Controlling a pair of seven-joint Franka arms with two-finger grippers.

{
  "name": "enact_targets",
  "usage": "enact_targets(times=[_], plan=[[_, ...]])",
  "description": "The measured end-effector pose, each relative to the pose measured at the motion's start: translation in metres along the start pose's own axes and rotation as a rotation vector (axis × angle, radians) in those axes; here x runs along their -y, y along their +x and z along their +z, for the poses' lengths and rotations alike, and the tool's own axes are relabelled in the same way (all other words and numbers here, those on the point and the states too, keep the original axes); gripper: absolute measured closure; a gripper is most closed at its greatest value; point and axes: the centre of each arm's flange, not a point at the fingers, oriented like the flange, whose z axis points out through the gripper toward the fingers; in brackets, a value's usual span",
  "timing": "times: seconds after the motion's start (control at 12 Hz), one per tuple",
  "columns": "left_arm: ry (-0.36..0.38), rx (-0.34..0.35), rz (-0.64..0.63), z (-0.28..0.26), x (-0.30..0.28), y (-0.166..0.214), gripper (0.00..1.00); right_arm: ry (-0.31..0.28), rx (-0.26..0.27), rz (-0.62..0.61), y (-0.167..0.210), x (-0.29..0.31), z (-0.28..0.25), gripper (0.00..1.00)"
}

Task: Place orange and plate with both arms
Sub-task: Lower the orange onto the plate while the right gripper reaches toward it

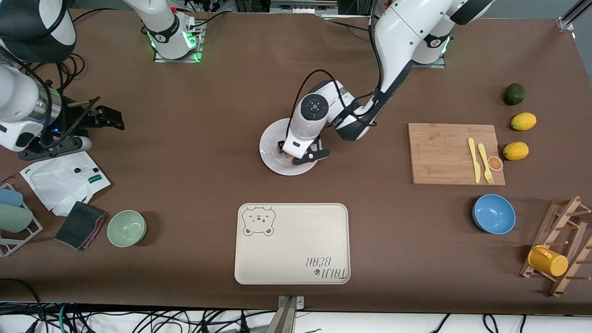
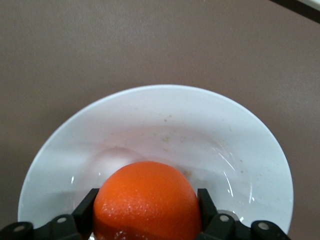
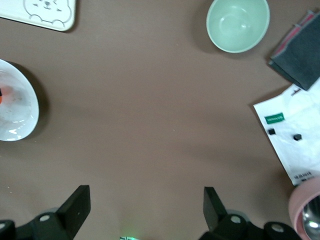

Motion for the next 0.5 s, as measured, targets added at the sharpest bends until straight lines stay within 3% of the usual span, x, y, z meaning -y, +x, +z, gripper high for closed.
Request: enact_targets(times=[0.08,0.17,0.5], plan=[[0.004,-0.016,0.012,-0.001,0.0,0.002,0.03,0.012,-0.004,-0.01,0.004,0.008,0.003,0.0],[0.003,-0.025,0.018,-0.003,-0.001,0.003,0.0,0.034,-0.009,-0.022,0.009,0.017,0.008,0.0],[0.008,-0.051,-0.002,-0.03,-0.001,0.024,0.0,0.166,-0.011,-0.038,0.041,0.049,0.051,0.0]])
